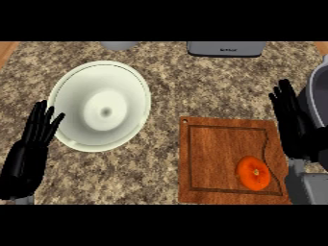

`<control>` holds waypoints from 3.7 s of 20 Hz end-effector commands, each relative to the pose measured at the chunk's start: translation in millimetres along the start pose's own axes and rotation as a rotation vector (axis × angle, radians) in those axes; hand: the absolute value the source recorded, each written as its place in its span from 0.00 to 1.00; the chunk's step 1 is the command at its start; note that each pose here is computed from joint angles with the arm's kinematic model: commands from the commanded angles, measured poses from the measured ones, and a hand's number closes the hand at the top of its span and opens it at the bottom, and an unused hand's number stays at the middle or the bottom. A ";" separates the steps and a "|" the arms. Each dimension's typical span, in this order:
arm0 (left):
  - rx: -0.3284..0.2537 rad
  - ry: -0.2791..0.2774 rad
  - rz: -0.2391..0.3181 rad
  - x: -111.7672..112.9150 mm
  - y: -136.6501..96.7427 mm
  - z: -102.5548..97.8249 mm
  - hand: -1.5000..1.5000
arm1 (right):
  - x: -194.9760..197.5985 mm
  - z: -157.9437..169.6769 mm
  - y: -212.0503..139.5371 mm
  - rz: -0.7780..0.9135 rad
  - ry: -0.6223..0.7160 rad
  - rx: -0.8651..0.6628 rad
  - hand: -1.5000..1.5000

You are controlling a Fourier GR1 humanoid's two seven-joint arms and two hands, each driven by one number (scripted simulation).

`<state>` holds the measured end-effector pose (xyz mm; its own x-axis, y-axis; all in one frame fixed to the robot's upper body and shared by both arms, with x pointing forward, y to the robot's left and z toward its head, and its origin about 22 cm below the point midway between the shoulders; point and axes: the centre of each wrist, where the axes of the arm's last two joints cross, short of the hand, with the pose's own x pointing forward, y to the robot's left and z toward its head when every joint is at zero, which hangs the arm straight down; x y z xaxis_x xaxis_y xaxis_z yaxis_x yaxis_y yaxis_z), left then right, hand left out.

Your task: Pick the squash from the cutting board and place it in the pot

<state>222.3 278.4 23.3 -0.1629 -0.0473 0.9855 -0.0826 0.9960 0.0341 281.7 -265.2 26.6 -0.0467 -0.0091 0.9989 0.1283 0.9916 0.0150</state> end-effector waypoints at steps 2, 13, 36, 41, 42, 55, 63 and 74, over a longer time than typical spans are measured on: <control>0.045 -0.051 -0.002 27.4 -2.3 -26.4 0.50 | 51.4 -21.1 -33.6 -0.014 -0.153 0.233 1.00; 0.055 -0.033 0.004 35.3 -6.2 -65.2 0.50 | 76.5 10.6 -158.8 0.473 -0.469 0.546 0.00; 0.028 -0.028 0.000 57.0 -6.7 -81.2 0.50 | 109.9 45.7 -93.7 1.080 -0.205 0.828 0.00; 0.023 -0.036 0.000 54.9 -9.5 -80.6 0.50 | 91.2 47.8 -73.1 1.097 -0.130 0.865 0.00; 0.026 -0.040 0.011 50.0 -28.8 -80.2 0.50 | 95.2 53.6 -59.8 1.082 -0.133 0.860 0.00; 0.013 -0.025 0.021 55.1 -15.1 -107.3 0.50 | 62.0 56.2 -29.6 1.059 -0.204 0.878 0.00; 0.023 -0.034 0.012 54.9 -16.8 -75.6 0.50 | 26.3 47.5 -16.4 1.184 -0.144 0.795 0.00; -0.001 -0.026 0.006 54.3 -1.6 -89.8 0.50 | -8.1 44.1 -5.1 1.158 -0.158 0.856 0.00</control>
<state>303.7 270.8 84.2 -0.1864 -0.0436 0.9815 -0.0908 0.9955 0.0270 239.0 -265.8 30.0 -0.4275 0.8006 0.4199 -0.4445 0.2183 -0.8688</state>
